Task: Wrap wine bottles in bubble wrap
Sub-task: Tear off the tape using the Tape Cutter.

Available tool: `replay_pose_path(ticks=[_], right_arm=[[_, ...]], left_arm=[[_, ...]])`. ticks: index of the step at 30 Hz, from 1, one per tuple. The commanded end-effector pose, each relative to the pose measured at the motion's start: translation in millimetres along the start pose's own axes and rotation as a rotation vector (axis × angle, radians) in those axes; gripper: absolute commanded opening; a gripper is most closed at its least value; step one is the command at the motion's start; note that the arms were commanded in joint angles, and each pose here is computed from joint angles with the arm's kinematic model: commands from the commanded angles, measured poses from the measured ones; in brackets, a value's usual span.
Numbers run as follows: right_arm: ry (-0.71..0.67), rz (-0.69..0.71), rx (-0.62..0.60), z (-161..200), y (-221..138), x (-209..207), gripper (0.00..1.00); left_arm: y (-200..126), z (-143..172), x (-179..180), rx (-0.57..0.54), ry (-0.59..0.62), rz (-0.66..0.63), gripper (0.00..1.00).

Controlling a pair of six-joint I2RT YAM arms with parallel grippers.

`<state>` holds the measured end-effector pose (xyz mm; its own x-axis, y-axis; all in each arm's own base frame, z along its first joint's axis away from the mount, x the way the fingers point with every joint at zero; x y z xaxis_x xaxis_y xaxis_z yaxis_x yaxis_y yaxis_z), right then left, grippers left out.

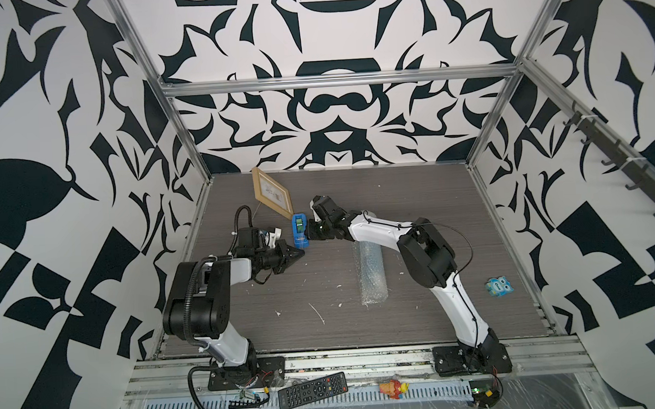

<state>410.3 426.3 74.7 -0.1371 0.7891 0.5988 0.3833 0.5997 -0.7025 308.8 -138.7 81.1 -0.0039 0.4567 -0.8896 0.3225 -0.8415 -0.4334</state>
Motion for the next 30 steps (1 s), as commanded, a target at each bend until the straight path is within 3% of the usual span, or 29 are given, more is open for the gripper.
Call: replay_pose_path(ticks=[1, 11, 30], right_arm=[[0.030, 0.140, 0.044, 24, 16, -41, 0.15], [0.027, 0.131, 0.039, 24, 14, -38, 0.14], [0.019, 0.144, 0.056, 30, 22, -40, 0.14]], left_arm=[[0, 15, 4, 0.038, -0.023, -0.004, 0.00], [8, 19, 19, 0.062, -0.048, -0.021, 0.00], [0, 33, -1, 0.058, -0.030, -0.015, 0.00]])
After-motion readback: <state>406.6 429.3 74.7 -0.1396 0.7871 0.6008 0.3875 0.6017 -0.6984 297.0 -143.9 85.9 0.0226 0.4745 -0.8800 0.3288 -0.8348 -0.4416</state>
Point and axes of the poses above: each gripper's point midway between its finger pads, its own y axis out along the fingers, its own x axis along the line the jaws close on, z = x × y, the point moved 3 cm from there along -y, back along the fingers, and after that the axes turned 7 degrees about y, right-handed, at the moved point
